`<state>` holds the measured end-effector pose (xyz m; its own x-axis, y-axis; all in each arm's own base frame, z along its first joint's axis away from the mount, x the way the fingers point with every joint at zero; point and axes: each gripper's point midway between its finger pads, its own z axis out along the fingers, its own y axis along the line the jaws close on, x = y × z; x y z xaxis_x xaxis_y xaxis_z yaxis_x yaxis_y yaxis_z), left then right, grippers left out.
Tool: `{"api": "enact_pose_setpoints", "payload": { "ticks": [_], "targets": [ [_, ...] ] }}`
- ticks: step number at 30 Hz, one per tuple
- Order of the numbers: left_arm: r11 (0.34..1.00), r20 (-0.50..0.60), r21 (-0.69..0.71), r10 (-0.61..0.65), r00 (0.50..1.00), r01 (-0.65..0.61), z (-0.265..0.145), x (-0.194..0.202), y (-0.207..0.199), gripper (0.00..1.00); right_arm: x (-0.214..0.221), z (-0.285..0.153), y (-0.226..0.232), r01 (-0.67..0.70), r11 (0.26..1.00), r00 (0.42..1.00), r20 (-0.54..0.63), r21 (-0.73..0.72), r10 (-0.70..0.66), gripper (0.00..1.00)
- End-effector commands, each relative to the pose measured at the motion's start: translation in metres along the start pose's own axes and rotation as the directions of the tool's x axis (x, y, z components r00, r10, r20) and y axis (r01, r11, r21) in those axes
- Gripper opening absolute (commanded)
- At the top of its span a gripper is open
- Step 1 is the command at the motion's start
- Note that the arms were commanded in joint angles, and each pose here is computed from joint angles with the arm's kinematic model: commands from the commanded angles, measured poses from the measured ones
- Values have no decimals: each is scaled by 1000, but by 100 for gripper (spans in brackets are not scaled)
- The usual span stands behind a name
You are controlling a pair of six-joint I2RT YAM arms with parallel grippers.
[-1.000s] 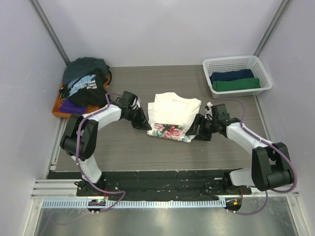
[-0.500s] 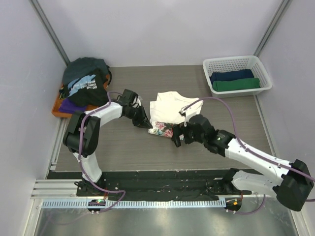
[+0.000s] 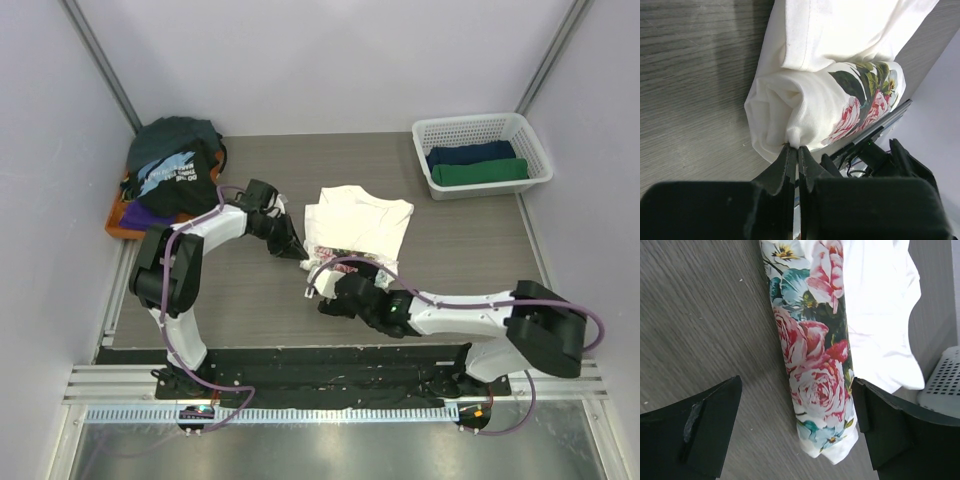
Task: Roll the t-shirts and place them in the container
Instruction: Roll the T-shirt to the center of the board.
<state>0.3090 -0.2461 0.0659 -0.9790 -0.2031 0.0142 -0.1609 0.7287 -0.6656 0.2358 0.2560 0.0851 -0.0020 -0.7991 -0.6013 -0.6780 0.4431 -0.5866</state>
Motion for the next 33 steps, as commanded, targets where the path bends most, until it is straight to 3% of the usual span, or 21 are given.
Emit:
{"api": "enact_pose_setpoints", "payload": {
  "ticks": [1, 10, 13, 16, 17, 20, 22, 25, 26, 29, 33],
  "targets": [
    [998, -1, 52, 24, 1000, -24, -9, -7, -18, 6, -25, 12, -24, 98, 987, 995, -7, 125, -98, 100],
    [998, -22, 57, 22, 1000, -20, -12, -5, -22, 6, -5, 43, -18, 171, 963, 982, -118, 208, -149, 100],
    [998, -26, 56, 19, 999, -18, -11, -5, -21, 6, 4, 50, -18, 162, 961, 981, -146, 225, -131, 94],
    [999, -27, 51, 18, 999, -16, -9, -6, -20, 6, 16, 55, -24, 143, 957, 979, -181, 253, -99, 76],
    [999, -27, 50, 15, 1000, -13, -9, -6, -19, 6, 19, 56, -26, 139, 957, 978, -187, 256, -92, 56],
    [999, -23, 49, 16, 1000, -15, -9, -8, -19, 6, 23, 58, -28, 119, 958, 978, -195, 260, -69, 13],
    [999, -18, 50, 13, 1000, -12, -11, -10, -18, 6, 21, 61, -21, 101, 969, 979, -196, 224, -57, 1],
    [998, 26, 63, 23, 999, -25, -23, -18, -22, 14, 11, 62, -16, 33, 982, 979, -205, 185, 6, 1],
    [998, 53, 57, 24, 998, -27, -29, -23, -20, 22, 4, 62, -19, 4, 982, 978, -205, 190, 35, 1],
    [997, 146, 76, 21, 989, -32, -58, -39, -26, 33, 0, 63, -15, -23, 986, 966, -250, 166, 65, 1],
    [996, 279, 81, 15, 960, -40, -98, -57, -33, 39, -5, 71, -7, -48, 990, 959, -272, 132, 82, 1]
  ]
}}
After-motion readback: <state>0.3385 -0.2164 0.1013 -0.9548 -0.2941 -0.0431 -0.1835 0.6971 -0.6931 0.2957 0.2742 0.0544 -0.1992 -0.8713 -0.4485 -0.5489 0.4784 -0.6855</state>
